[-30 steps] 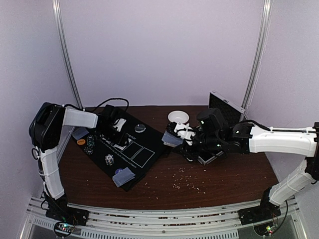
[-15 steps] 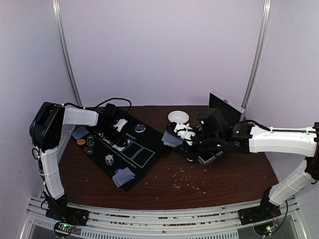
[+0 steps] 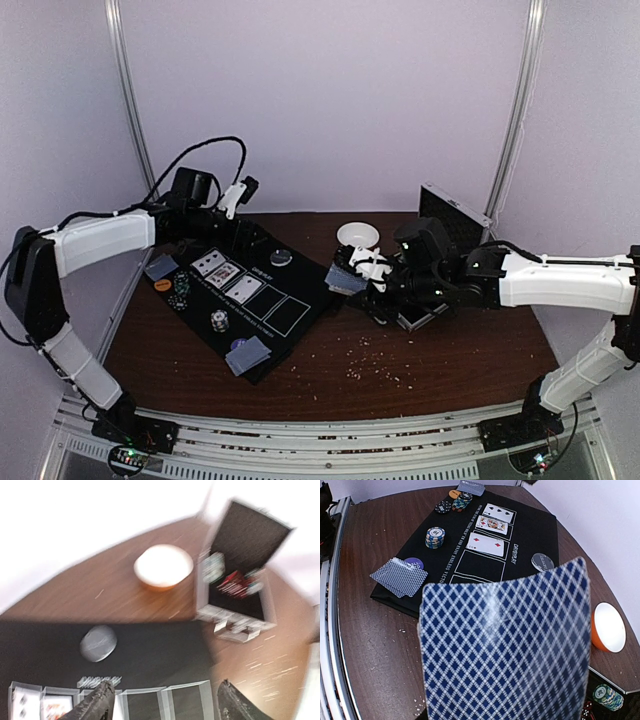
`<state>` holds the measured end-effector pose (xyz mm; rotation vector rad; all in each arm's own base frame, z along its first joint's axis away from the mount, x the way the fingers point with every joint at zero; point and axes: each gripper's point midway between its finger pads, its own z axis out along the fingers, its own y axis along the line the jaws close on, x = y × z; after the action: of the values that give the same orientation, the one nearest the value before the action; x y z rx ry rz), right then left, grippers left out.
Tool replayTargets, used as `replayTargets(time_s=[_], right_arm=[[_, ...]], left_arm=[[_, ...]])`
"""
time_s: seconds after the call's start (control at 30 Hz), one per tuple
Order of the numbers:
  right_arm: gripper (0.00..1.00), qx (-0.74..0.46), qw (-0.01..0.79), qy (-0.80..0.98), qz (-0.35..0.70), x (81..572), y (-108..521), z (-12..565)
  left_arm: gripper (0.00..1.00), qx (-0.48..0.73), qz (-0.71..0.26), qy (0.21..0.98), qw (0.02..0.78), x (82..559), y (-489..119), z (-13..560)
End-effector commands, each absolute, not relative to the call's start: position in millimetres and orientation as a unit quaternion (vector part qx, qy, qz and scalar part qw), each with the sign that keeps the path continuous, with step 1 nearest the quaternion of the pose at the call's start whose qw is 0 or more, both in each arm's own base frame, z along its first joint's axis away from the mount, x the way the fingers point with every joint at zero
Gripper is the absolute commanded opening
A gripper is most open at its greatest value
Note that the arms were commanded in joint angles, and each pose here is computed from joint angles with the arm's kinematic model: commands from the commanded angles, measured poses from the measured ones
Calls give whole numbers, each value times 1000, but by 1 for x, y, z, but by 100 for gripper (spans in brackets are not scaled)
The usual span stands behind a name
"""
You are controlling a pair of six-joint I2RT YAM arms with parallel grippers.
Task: Distribute texas hold em gaming equipment
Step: Pick up the poker card from the face-down deck piles.
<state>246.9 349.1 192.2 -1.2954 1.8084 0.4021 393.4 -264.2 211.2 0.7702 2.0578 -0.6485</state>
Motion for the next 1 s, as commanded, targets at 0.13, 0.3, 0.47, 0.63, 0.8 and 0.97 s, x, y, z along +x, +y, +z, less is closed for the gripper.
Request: replayTargets(time_s=[0.13,0.3,0.47,0.63,0.8,0.97], right_arm=[[39,-501,453,719,165,261,360,207],[39,-500,452,717,175,260,365,209],[39,-498,453,717,180,261,367,210],[39,-499,450,717,183,262,370,207],[39,-501,446,718,183,261,371,204],[39,-499,449,720,178,261,366,204]], left_arm=[[86,377,-453,710,386,288,-358,273],[88,369,-471,710,370,283,-373,270],[87,383,-486,706,344,276,-393,257],[82,379,-476,720,332,283,-408,242],[64,370,-475,727,329,290,-413,241],[44,374,-441,743,337,292,-402,240]])
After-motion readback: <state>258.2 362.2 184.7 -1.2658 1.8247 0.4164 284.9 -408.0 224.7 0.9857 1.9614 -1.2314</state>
